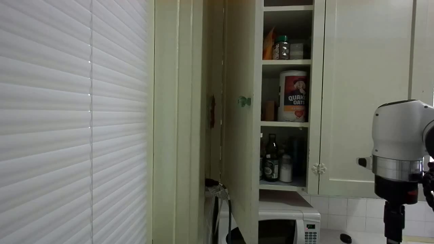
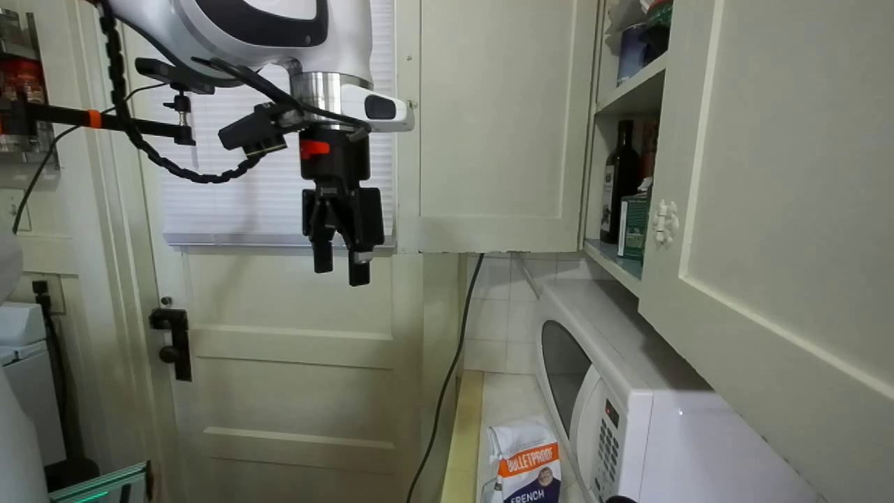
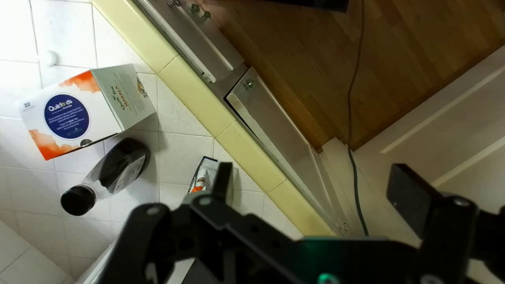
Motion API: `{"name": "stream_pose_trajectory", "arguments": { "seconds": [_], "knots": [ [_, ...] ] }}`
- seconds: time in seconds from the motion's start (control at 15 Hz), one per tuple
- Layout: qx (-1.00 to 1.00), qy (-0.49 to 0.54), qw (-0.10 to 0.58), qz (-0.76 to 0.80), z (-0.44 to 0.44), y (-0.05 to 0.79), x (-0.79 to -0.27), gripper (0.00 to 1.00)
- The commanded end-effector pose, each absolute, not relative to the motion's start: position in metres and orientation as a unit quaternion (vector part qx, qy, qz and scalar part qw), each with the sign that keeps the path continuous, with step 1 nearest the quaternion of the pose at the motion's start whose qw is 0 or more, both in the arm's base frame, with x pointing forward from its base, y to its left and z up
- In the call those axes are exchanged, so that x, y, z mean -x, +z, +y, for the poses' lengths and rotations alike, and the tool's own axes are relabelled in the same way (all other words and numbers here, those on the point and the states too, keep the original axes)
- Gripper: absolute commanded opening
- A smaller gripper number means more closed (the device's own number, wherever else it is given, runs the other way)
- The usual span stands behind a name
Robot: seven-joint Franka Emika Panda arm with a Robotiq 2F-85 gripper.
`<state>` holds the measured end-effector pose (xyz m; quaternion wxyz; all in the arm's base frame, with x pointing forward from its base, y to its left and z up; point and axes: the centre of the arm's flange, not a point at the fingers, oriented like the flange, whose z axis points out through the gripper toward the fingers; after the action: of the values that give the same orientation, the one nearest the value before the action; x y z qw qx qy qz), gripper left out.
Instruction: Remove the cupcake liners from the top cabinet
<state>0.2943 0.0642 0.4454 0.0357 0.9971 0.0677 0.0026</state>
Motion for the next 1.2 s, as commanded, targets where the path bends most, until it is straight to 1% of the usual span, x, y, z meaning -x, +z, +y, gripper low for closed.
{"name": "stream_pose_trajectory", "arguments": {
  "seconds": [0.0, 0.87, 1.13],
  "knots": [
    [-0.997, 0.003, 0.036, 0.068, 0.064, 0.445, -0.294, 1.00],
    [-0.997, 0.003, 0.036, 0.068, 0.064, 0.445, -0.294, 1.00],
    [-0.998, 0.036, 0.039, 0.028, 0.059, 0.471, -0.321, 1.00]
  ]
}}
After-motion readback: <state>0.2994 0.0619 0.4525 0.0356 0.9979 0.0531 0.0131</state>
